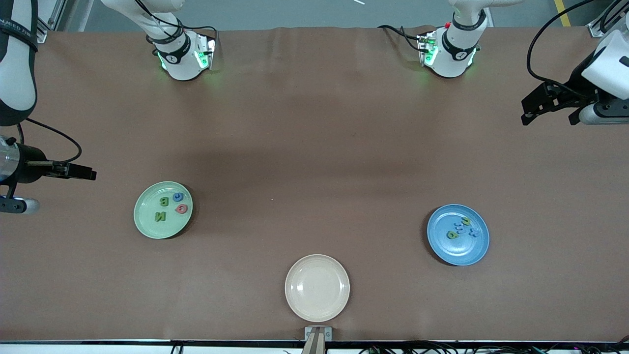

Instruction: Sort upper and lower case letters into plates

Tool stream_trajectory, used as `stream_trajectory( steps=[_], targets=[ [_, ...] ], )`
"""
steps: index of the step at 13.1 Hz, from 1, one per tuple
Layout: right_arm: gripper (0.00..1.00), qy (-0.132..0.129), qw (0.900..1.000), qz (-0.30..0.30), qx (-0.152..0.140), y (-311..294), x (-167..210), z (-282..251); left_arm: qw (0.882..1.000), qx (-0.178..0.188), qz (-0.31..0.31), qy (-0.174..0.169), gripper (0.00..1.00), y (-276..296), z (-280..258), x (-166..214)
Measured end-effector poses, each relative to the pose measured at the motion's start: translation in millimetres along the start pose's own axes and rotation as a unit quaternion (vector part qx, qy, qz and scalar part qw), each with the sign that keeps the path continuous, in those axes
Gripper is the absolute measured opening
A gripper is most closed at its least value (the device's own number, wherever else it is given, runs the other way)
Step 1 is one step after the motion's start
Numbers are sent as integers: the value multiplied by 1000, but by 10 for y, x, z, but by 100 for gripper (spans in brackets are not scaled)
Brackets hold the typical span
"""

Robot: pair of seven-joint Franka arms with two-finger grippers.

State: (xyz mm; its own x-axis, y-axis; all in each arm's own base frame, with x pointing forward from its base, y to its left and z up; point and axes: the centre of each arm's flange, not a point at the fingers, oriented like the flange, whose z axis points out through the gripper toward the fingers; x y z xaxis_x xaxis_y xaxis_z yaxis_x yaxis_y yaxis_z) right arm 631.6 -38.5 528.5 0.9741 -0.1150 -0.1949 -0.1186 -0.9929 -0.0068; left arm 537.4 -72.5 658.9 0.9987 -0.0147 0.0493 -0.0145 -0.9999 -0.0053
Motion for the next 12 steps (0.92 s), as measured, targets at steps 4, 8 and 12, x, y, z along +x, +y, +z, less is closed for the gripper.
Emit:
stream_trajectory(
  steps=[4,8,12],
  targets=[
    [100,5,1000,-6,-1,-63,-122,-122,1000,0,0,0,100,2,0,0],
    [100,19,1000,-13,-2,-140,-393,-331,1000,0,0,0,100,2,0,-1],
    [100,22,1000,-9,-2,-93,-504,-374,1000,0,4,0,100,3,-1,-1]
  ],
)
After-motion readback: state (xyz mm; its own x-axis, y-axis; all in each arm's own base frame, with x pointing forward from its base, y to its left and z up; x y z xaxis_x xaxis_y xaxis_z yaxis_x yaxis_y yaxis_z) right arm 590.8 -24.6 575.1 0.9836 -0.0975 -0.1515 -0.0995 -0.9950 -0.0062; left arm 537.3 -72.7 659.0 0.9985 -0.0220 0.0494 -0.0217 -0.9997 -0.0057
